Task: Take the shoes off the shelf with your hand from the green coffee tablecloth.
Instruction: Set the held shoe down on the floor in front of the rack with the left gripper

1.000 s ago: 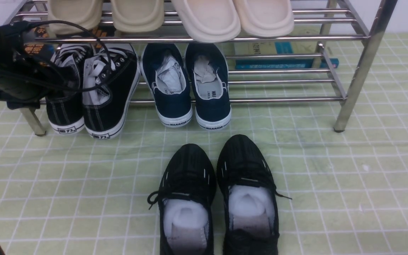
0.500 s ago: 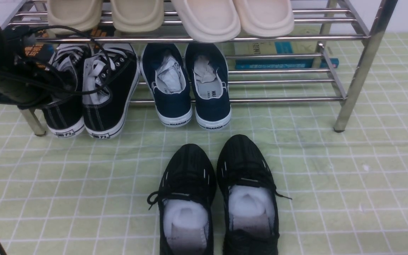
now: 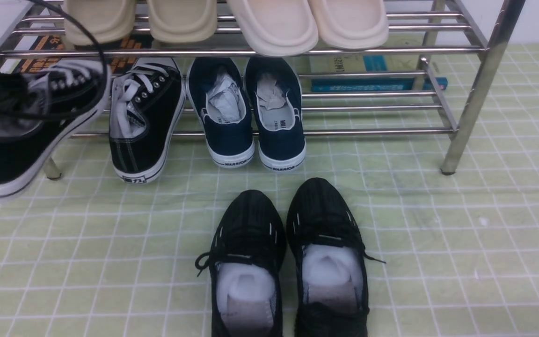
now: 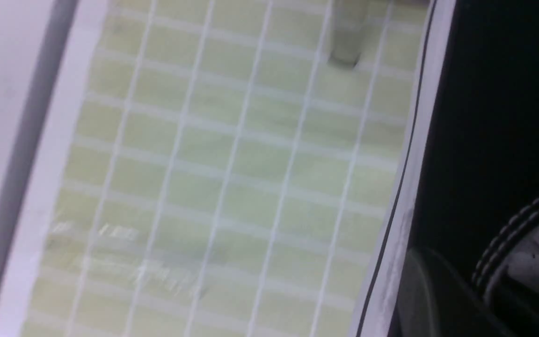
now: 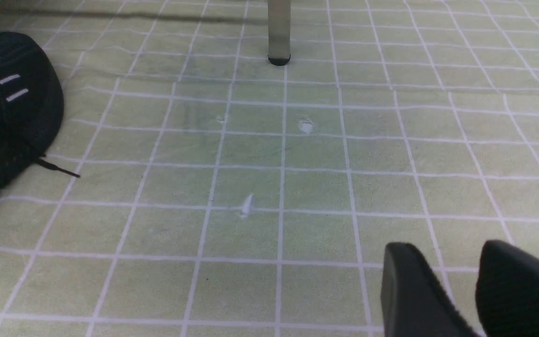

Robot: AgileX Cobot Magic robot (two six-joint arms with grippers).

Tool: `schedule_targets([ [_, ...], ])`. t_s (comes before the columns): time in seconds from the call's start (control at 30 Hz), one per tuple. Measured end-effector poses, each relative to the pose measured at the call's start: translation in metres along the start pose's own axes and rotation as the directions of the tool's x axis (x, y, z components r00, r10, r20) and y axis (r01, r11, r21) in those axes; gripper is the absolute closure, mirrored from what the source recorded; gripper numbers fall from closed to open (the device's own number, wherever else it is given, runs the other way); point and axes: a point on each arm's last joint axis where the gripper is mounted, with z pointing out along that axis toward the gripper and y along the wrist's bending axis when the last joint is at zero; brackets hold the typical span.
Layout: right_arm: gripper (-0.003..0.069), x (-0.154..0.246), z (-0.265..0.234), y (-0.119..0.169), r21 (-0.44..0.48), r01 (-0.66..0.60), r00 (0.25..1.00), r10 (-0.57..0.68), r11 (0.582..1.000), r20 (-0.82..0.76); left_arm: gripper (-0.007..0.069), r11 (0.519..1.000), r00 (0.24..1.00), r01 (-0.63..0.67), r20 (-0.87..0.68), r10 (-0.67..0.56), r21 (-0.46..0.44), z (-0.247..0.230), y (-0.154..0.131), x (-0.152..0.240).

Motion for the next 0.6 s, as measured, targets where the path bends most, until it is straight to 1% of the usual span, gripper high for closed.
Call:
schedule_targets([
  [0.07,0.0422,0.000,0.000,0.000,0.000,0.000,1.000,0.000,1.000,0.000,0.0615,0.999,0.999,0.016,-0.035,-0.017,-0.039,-0.018,0.008,0.009],
  [0.1,0.0422,0.000,0.000,0.000,0.000,0.000,1.000,0.000,1.000,0.000,0.0615,0.999,0.999,0.018,-0.030,-0.020,-0.040,-0.018,0.008,0.009],
  [0.17,0.0422,0.000,0.000,0.000,0.000,0.000,1.000,0.000,1.000,0.000,0.0614,0.996,0.997,0.056,-0.051,-0.059,-0.063,-0.034,0.014,0.019],
  [0.23,0.0422,0.000,0.000,0.000,0.000,0.000,1.000,0.000,1.000,0.000,0.0614,0.994,0.995,0.087,-0.039,-0.090,-0.066,-0.047,0.017,0.026],
  [0.33,0.0422,0.000,0.000,0.000,0.000,0.000,1.000,0.000,1.000,0.000,0.0614,0.993,0.994,0.103,-0.025,-0.105,-0.059,-0.055,0.019,0.034],
  [0.4,0.0422,0.000,0.000,0.000,0.000,0.000,1.000,0.000,1.000,0.000,0.0614,0.992,0.991,0.117,-0.053,-0.119,-0.044,-0.053,0.019,0.049],
  [0.43,0.0422,0.000,0.000,0.000,0.000,0.000,1.000,0.000,1.000,0.000,0.0614,0.992,0.991,0.117,-0.057,-0.119,-0.043,-0.053,0.019,0.051],
  [0.5,0.0422,0.000,0.000,0.000,0.000,0.000,1.000,0.000,1.000,0.000,0.0614,0.992,0.983,0.124,-0.130,-0.126,-0.026,-0.041,0.016,0.072],
  [0.53,0.0422,0.000,0.000,0.000,0.000,0.000,1.000,0.000,1.000,0.000,0.0614,0.992,0.983,0.124,-0.136,-0.126,-0.025,-0.040,0.016,0.074],
  [0.6,0.0421,0.000,0.000,0.000,0.000,0.000,1.000,0.000,1.000,0.000,0.0614,0.991,0.965,0.134,-0.229,-0.130,-0.001,-0.025,0.011,0.097],
])
